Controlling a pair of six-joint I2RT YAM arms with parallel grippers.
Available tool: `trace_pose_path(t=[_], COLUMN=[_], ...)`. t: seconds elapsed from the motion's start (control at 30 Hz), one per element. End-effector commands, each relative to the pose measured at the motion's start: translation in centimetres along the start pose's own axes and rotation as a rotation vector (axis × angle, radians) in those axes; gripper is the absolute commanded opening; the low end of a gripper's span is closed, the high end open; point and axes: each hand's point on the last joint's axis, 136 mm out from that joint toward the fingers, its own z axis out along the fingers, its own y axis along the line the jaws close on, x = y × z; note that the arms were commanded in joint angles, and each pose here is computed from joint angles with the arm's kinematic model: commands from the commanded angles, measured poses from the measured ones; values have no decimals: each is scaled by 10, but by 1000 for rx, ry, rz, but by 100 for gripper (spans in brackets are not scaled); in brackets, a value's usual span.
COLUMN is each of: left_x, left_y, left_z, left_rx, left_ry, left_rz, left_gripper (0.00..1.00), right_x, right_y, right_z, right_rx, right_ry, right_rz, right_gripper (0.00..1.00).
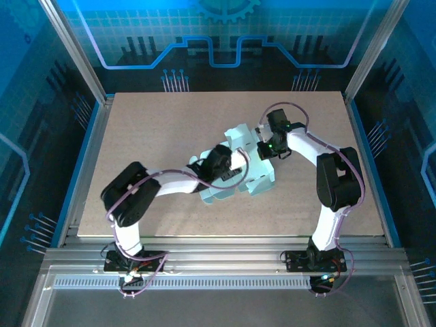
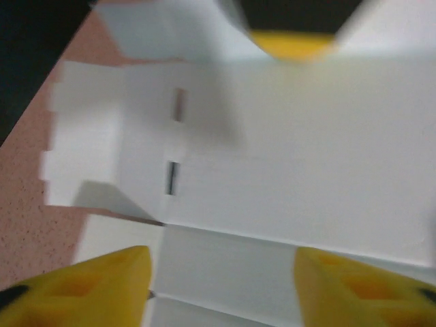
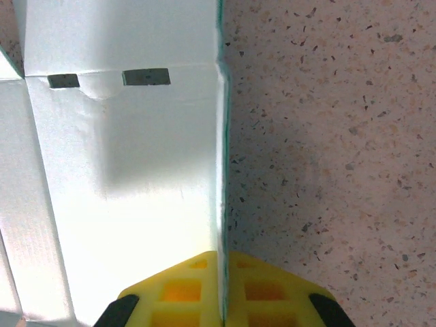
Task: Fold the paper box
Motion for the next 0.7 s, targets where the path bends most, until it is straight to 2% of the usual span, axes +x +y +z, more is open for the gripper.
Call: trace_pose_path(t=[0.0,0.07,0.2,0.33,0.43,0.47,0.6,0.67], left_x=[-30,-35,-31,-12,-2,-1,16,23], left_y=[20,36,71,80,70,68,62,57], left_z=[-27,-35,-37,-17,-1,2,18,24], left_rx=[133,156,225,290,354,374,393,410], left_ry=[-119,-147,-152,-6,99,120,194,243], left_rz=[-312,-416,-648,-756,-758,-748,-725,-716], left_gripper=[68,75,81,83,85,85,68,64], right_x=[-7,-6,-5,-4,-3,-2,-2,-1], right_y=[-1,-2,0,4,5,5,6,7], right_z=[-3,-4,-5,-4,-5,-4,-5,-5], right_rx=[-12,-11,-22,-42,-45,-47,-55,-61], right_ry=[-16,-16,-17,-15,-15,-11,-8,-5], right_rz=[13,11,4,2,-1,-2,-7,-6], right_gripper=[0,0,0,0,0,0,0,0])
